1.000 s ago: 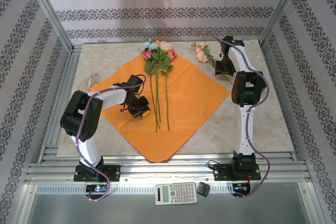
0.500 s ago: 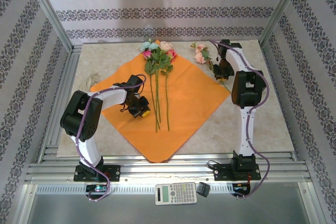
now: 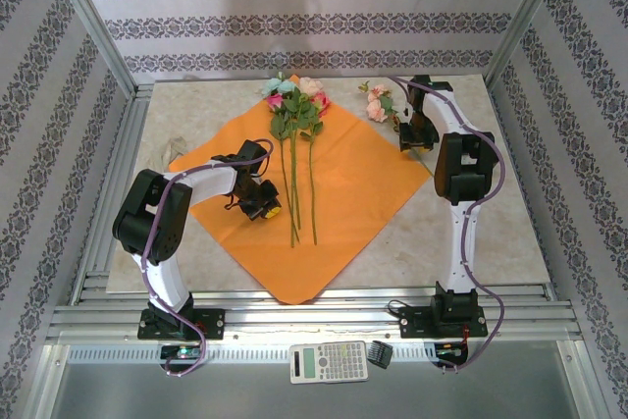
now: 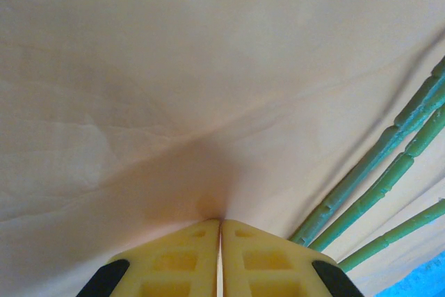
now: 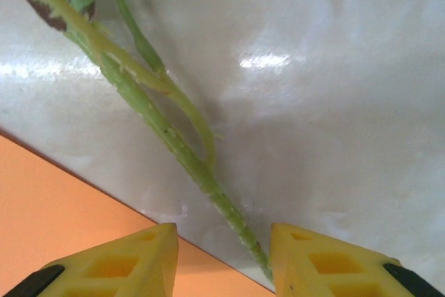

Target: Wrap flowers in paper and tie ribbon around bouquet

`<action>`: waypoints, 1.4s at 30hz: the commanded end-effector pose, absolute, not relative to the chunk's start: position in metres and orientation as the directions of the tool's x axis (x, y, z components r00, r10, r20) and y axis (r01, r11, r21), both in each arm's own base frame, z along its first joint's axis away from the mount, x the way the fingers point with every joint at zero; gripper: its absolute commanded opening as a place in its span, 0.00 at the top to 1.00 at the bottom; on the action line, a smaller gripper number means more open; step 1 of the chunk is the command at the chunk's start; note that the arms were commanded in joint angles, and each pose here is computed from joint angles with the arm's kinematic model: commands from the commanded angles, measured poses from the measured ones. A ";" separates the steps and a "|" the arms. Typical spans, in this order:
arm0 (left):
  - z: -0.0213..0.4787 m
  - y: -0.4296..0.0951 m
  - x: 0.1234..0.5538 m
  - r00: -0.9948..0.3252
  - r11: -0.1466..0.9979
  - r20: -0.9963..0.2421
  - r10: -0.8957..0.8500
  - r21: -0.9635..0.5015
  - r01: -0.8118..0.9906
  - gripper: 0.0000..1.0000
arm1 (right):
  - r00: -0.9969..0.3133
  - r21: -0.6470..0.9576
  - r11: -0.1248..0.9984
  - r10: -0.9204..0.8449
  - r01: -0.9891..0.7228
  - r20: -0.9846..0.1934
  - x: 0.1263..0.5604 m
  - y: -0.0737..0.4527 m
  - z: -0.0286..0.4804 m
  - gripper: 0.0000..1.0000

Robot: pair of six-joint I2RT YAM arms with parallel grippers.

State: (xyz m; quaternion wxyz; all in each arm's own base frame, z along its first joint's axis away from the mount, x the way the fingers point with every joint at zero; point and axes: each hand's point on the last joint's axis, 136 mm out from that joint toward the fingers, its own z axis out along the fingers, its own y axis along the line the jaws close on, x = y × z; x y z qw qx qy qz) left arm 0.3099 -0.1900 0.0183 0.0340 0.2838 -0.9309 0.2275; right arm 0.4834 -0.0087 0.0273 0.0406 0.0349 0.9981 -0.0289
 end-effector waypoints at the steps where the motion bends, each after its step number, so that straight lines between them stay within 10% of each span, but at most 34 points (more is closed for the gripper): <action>1: 0.015 -0.182 0.309 -0.826 0.737 0.192 -0.530 -0.378 -0.561 0.90 | -0.995 -0.106 0.992 0.065 0.072 -0.073 0.484 -0.023 0.026 0.59; 28: 0.014 -0.183 0.309 -0.829 0.741 0.199 -0.523 -0.374 -0.558 0.90 | -0.999 -0.156 0.987 0.034 0.036 -0.014 0.481 -0.027 0.009 0.98; 42: 0.010 -0.183 0.309 -0.825 0.738 0.203 -0.528 -0.372 -0.563 0.90 | -0.906 -0.340 0.931 -0.022 0.135 -0.422 0.511 -0.041 0.162 1.00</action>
